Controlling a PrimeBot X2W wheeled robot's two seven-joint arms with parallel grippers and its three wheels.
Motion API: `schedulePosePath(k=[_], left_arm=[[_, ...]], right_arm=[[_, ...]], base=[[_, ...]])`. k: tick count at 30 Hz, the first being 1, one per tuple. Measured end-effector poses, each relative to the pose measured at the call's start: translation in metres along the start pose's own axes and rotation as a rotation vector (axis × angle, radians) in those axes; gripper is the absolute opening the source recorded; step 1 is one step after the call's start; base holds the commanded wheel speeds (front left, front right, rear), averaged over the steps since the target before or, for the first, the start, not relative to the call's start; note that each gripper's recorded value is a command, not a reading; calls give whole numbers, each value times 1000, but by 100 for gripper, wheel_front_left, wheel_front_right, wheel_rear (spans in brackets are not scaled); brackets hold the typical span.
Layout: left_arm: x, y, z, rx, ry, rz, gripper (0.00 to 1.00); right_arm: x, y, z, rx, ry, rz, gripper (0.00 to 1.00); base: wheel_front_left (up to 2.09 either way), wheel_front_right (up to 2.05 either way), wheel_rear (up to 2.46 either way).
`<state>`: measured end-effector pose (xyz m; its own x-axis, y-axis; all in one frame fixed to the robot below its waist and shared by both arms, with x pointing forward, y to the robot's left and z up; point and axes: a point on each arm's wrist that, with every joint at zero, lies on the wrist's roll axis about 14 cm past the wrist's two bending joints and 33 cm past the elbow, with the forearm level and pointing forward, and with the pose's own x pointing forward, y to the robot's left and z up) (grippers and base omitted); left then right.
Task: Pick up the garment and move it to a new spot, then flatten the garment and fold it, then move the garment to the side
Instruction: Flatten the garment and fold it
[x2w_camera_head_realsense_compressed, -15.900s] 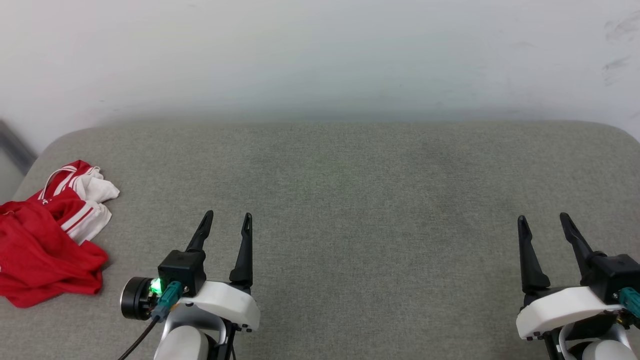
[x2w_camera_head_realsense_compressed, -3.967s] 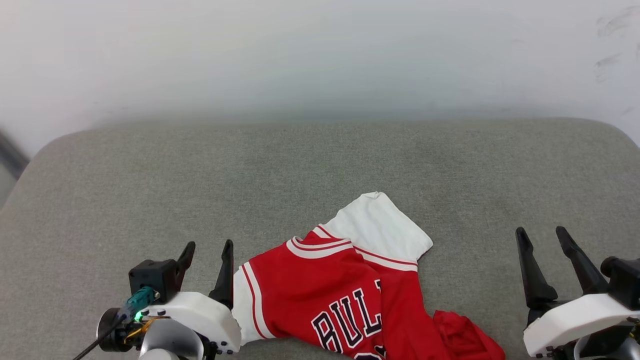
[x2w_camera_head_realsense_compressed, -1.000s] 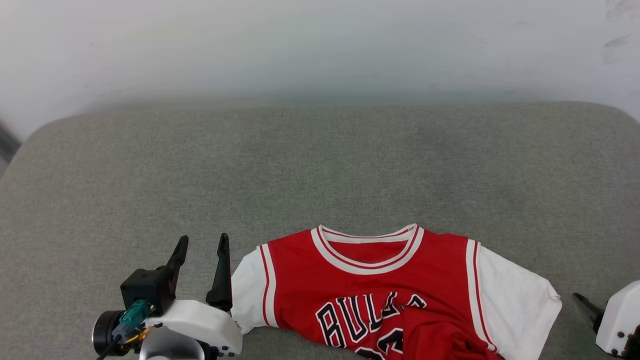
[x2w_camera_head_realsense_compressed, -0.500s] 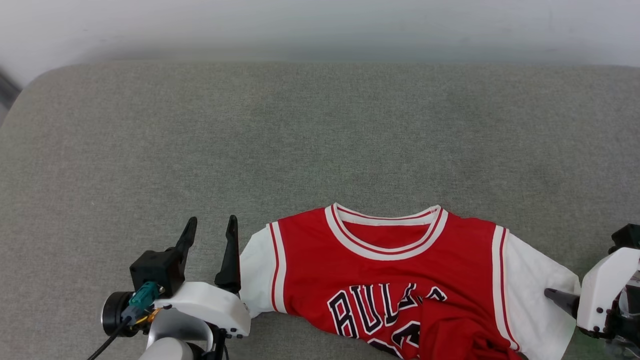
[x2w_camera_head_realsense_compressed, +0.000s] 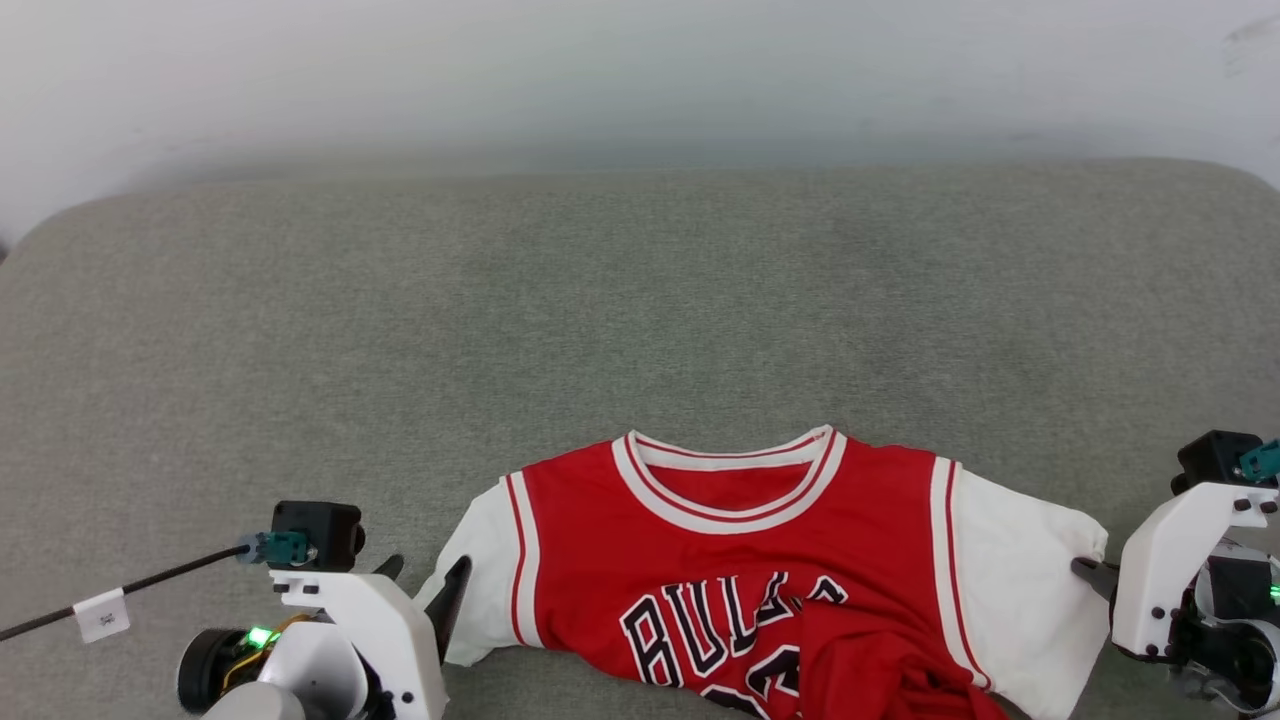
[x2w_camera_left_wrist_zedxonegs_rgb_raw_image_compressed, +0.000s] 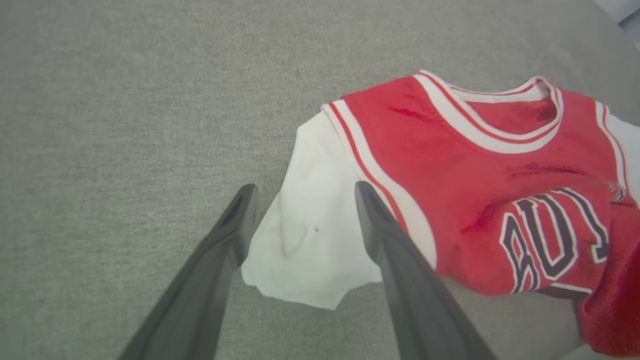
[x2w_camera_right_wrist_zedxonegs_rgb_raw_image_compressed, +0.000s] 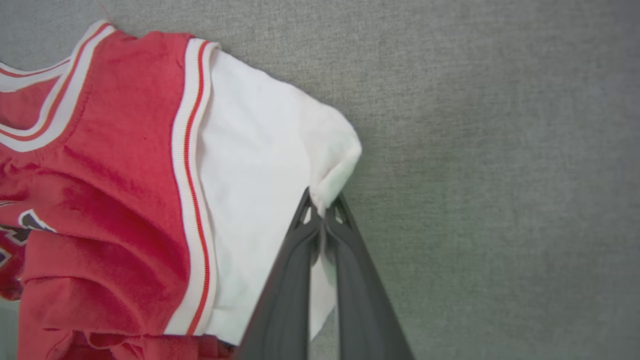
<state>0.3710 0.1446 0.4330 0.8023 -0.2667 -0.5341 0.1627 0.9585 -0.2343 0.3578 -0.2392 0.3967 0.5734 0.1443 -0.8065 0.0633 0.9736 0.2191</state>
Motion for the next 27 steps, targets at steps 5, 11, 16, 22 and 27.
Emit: schedulePosePath(k=[5,11,16,22,27], left_arm=[[3,3,-34,-13,222,-13,100],[9,9,-69,-38,422,-7,100],[16,7,-79,-43,523,-24,0],[21,3,-66,-13,408,-23,0],[31,-6,20,47,59,-18,0]], right_arm=[[-11,-1,-2,-3,-27,-3,0],[-11,-4,-10,24,-17,-4,0],[-9,-6,-11,32,-20,-7,0],[-19,-5,13,-20,-130,-16,0],[-40,-4,60,-87,-313,-47,0]], base=[[0,0,0],[0,0,0],[0,0,0],[0,0,0],[0,0,0]])
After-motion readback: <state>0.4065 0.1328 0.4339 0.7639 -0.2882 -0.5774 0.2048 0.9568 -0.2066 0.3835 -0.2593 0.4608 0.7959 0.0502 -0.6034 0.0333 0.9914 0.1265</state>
